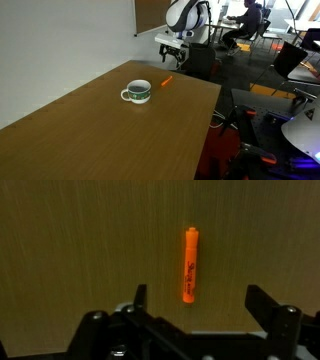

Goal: Put the orange marker in the mug

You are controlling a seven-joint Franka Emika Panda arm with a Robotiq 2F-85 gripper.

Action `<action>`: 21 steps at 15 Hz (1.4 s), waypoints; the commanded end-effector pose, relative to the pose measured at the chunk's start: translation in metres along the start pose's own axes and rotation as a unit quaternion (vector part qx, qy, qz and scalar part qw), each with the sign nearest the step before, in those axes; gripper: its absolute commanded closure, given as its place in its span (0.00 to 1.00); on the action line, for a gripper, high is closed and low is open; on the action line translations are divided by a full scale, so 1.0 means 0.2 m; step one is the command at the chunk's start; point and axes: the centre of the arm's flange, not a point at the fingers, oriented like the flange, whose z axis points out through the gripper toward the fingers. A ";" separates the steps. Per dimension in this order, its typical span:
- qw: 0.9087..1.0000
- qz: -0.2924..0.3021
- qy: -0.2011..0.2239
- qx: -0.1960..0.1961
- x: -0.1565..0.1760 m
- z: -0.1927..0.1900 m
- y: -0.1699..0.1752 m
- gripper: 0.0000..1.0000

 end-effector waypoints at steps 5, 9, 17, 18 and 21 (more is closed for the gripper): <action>0.999 0.020 0.021 -0.015 0.08 0.23 -0.06 0.00; 0.999 0.018 0.028 -0.025 0.11 0.34 -0.09 0.00; 0.998 0.006 0.035 -0.043 0.10 0.53 -0.10 0.00; 0.998 0.005 0.036 -0.044 0.10 0.54 -0.10 0.00; 0.998 0.002 0.038 -0.047 0.10 0.58 -0.12 0.00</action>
